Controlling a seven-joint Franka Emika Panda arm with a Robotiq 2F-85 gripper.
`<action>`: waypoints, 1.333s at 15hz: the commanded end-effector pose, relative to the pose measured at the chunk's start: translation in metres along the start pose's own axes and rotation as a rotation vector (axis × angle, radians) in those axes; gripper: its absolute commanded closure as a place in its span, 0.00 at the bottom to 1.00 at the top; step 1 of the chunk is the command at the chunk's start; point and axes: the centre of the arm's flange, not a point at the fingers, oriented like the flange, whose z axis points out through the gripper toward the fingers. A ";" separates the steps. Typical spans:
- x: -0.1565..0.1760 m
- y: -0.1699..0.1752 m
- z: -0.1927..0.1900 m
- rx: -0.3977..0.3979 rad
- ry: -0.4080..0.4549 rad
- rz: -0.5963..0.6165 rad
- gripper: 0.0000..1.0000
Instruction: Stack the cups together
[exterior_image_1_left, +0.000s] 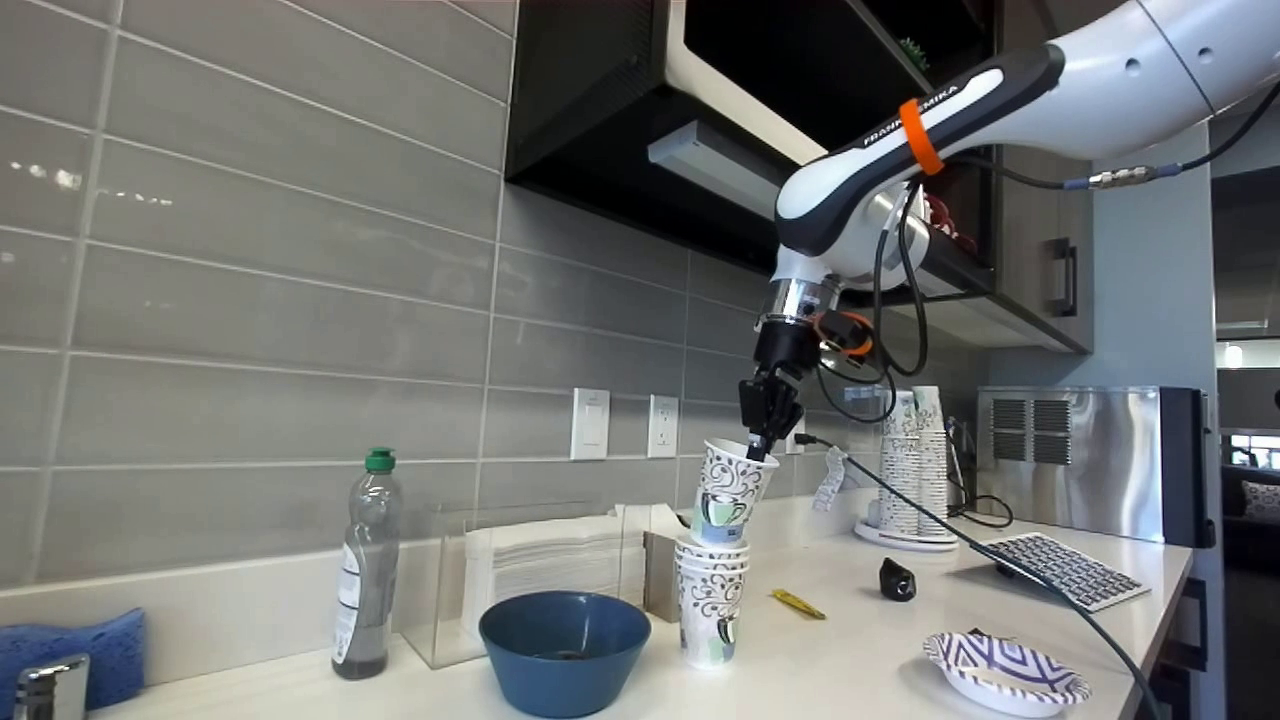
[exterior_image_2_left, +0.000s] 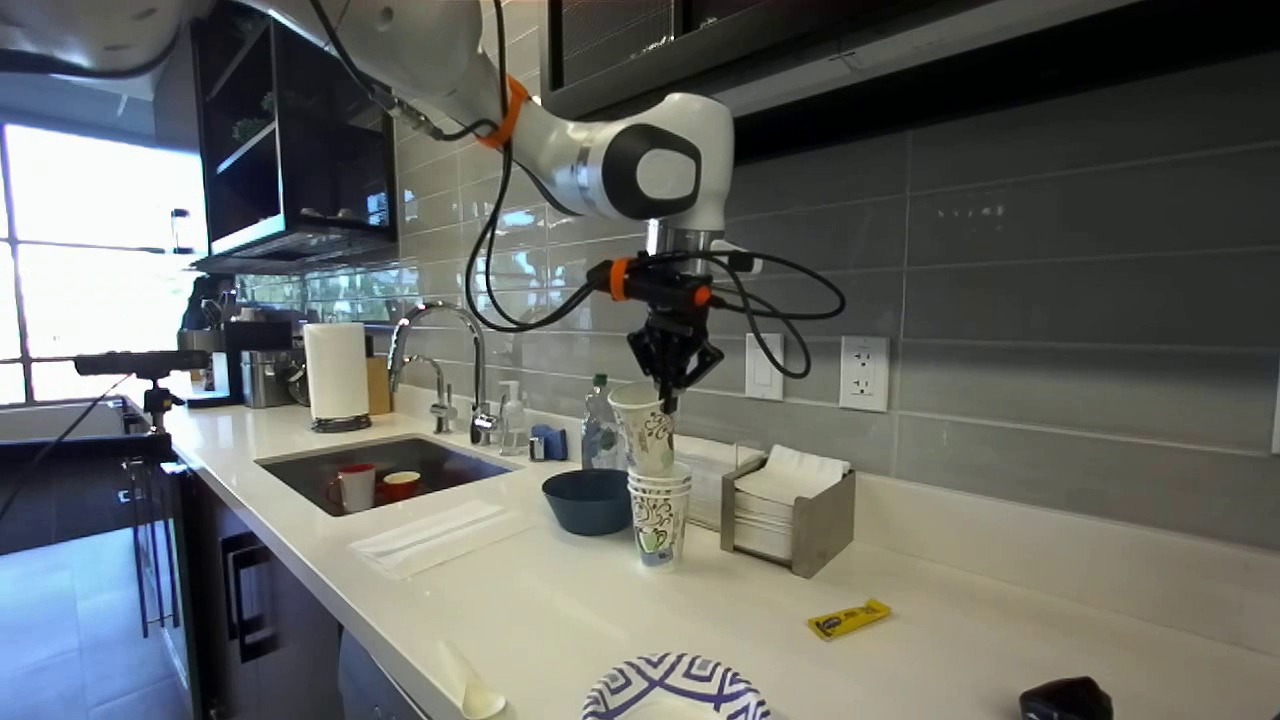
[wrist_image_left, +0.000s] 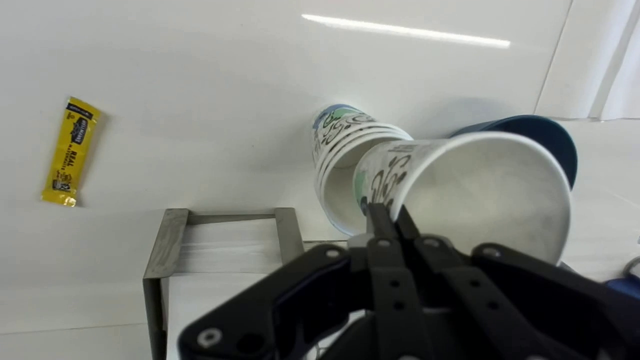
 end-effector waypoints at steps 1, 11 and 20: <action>0.018 0.004 0.001 0.028 -0.020 -0.005 0.99; 0.016 0.008 -0.010 0.027 0.028 0.010 0.15; -0.020 -0.004 -0.044 0.013 0.160 0.016 0.00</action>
